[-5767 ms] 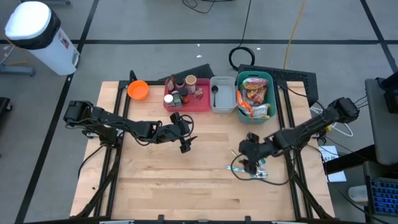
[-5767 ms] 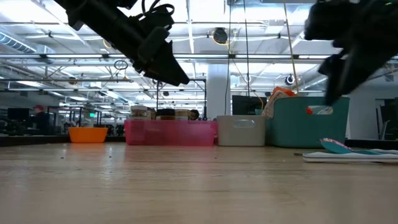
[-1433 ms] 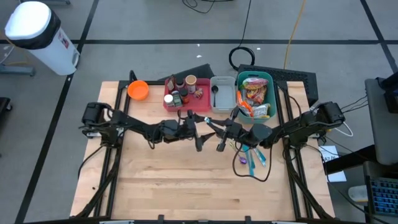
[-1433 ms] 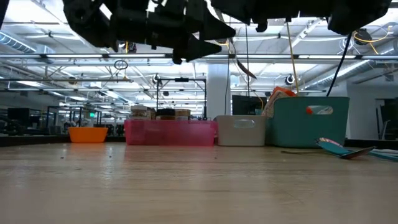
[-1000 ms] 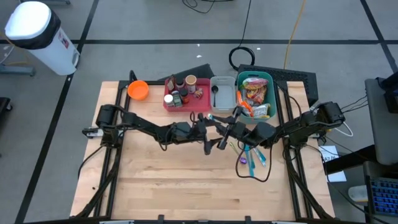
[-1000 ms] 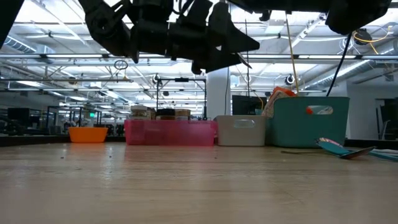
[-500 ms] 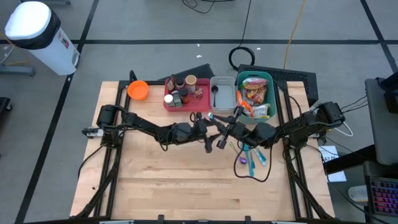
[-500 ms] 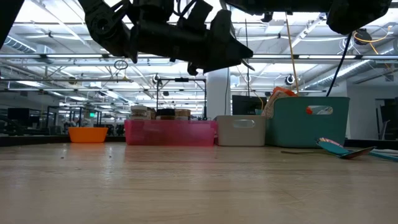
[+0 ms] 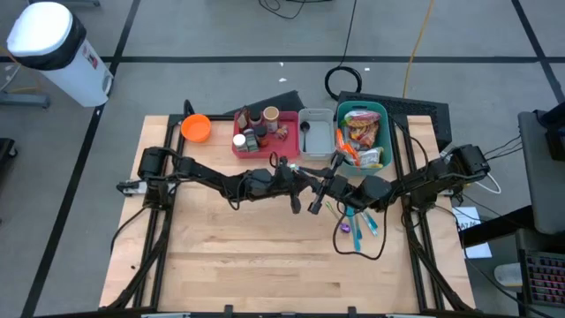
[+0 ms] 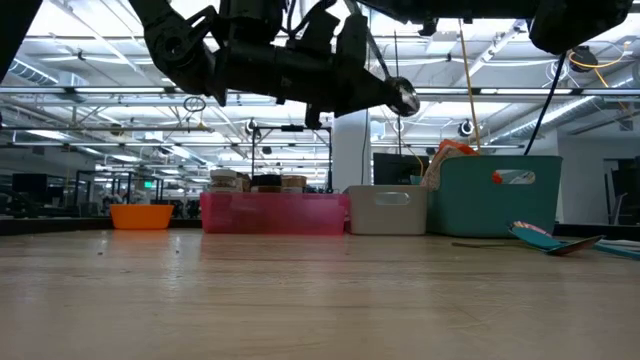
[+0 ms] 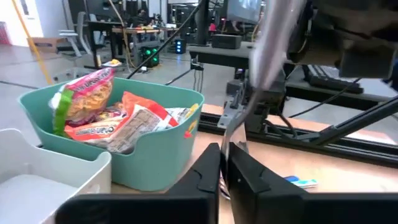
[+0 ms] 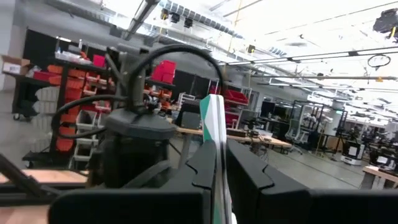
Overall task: Pick & Place Food Item
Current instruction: Put the bottom white and blue spoon into the white bin
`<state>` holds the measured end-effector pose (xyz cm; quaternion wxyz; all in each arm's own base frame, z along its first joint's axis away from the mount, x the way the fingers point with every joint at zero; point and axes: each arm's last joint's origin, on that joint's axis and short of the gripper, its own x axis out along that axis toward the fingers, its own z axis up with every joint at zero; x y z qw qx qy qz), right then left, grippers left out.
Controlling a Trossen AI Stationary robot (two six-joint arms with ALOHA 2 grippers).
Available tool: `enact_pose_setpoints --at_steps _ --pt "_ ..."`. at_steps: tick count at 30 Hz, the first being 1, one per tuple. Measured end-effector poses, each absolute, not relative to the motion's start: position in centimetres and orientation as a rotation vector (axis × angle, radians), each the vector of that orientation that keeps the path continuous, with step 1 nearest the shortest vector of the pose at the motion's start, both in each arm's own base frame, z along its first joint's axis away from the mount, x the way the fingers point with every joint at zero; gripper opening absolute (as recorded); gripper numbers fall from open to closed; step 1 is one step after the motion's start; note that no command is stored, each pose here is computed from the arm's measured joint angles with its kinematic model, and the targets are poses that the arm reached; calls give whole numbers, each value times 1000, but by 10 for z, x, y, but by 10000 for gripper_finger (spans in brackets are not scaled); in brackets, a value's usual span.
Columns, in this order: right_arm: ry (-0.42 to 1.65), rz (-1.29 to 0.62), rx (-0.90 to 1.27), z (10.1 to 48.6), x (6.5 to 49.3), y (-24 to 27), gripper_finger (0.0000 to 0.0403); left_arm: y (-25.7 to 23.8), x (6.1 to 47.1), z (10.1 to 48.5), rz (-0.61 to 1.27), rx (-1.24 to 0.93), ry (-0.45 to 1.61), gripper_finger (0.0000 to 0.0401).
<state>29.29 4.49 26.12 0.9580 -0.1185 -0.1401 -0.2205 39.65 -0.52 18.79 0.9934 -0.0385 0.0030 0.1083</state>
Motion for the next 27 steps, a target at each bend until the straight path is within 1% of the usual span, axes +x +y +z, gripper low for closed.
enact_pose_setpoints --at_steps 5,8,10,13,18,24,27 --pt "-265 -447 -260 260 293 48 4 0 397 185 197 -128 32 10" --pt "-253 -453 -292 260 292 50 4 3 396 185 200 -130 59 6" --pt "-254 -471 -305 264 289 52 10 6 394 188 193 -139 76 7" --pt "-256 -565 -290 276 279 55 23 11 390 194 197 -138 124 5" --pt "-193 -686 -310 293 257 69 41 26 378 219 234 -123 134 5" --pt "-86 -705 -341 303 234 89 49 53 372 230 305 -80 149 5" --pt "-53 -693 -329 302 227 97 49 72 377 233 316 -93 219 4"
